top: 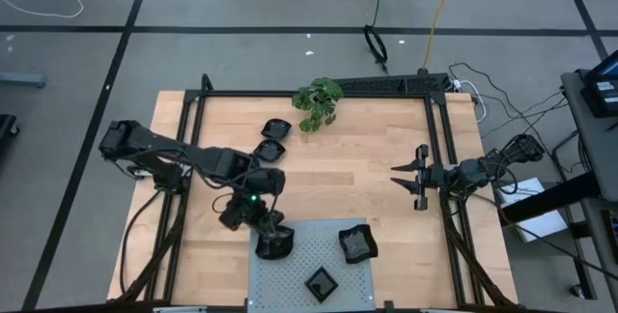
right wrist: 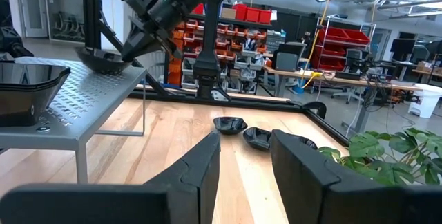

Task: Pick & Place Mini shaped plates
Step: Adjust the stacked leaf-shaped plate on the shelf, then stack the leaf-shaped plate onto the other leaf-shaped plate on the shelf

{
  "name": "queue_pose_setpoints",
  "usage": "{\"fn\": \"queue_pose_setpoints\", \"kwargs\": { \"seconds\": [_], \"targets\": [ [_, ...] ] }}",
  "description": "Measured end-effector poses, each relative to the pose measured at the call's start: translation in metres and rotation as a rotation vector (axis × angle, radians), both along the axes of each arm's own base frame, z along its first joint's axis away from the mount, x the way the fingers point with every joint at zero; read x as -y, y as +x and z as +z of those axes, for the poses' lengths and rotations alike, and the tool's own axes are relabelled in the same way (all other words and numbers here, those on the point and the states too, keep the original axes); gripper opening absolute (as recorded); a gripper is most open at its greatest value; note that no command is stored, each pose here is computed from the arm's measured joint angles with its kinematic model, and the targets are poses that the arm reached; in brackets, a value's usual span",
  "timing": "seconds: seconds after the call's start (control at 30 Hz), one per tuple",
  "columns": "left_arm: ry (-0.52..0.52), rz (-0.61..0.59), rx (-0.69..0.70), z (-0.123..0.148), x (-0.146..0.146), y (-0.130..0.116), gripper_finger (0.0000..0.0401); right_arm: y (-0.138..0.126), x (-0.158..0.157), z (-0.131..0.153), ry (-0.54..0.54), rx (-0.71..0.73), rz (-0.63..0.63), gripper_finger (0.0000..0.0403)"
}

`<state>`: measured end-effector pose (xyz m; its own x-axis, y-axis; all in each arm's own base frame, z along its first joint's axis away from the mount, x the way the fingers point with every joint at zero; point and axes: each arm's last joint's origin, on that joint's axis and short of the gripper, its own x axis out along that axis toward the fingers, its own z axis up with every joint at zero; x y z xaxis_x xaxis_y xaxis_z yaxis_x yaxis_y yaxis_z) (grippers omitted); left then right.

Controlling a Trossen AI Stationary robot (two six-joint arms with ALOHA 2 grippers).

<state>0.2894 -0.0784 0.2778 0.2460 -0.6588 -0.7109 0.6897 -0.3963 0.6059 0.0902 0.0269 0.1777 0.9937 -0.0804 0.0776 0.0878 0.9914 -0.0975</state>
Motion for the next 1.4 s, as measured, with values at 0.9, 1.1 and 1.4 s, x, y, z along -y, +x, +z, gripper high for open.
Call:
{"fn": "queue_pose_setpoints", "kwargs": {
  "seconds": [0.9,1.1,1.4],
  "targets": [
    [-0.117,0.3,-0.124,0.009,0.02,0.006,0.0041,0.0,0.0,0.0,0.0,0.0,0.0,0.0118],
    [-0.097,0.317,-0.111,0.009,0.019,0.007,0.0042,0.0,0.0,0.0,0.0,0.0,0.0,0.0118],
    [-0.219,0.447,-0.141,0.041,0.011,-0.015,0.0042,0.0,0.0,0.0,0.0,0.0,0.0,0.0118]
  ]
}}
